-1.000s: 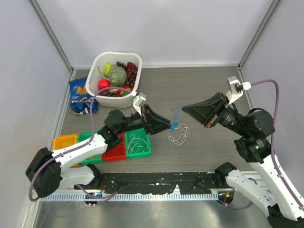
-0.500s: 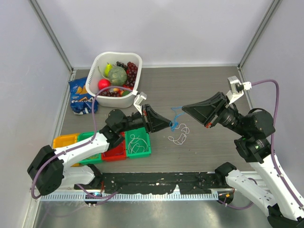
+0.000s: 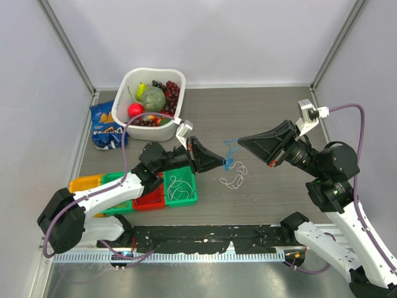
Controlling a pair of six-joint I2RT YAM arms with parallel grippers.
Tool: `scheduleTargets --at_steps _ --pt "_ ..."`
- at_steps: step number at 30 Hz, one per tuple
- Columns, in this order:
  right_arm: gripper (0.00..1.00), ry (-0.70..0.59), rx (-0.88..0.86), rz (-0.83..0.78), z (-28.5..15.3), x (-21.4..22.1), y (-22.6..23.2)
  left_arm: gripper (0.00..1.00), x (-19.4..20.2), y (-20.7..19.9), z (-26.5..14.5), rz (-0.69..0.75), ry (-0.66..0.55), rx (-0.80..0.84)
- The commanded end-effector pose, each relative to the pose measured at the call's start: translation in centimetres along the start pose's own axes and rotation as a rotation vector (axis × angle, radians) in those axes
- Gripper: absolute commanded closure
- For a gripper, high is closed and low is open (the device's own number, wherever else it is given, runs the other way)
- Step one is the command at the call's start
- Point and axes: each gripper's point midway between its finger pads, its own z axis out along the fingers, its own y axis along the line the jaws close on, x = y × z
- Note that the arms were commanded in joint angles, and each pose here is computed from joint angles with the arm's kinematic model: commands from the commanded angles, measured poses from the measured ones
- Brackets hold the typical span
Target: Untangle the cables
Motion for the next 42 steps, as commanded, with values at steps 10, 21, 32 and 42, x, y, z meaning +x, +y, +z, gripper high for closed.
scheduleTargets --at_steps 10,21,32,42 --pt "0.99 -0.065 0.112 -0.078 -0.6 -1.7 -1.0 1.00 -2.5 1.4 -0.8 0.055 -0.097 -0.153" --pt "0.99 -0.410 0.981 -0.271 -12.9 -7.7 -10.7 1.00 -0.6 5.2 -10.0 0.116 -0.206 -0.528" --pt "1.00 -0.487 1.249 -0.318 -18.4 -7.2 -13.4 1.00 -3.8 3.7 -16.0 0.210 -0.306 -0.728" --pt "1.00 -0.404 1.267 -0.357 -18.1 -5.8 -14.9 1.00 -8.3 1.0 -22.3 0.358 -0.417 -0.917"
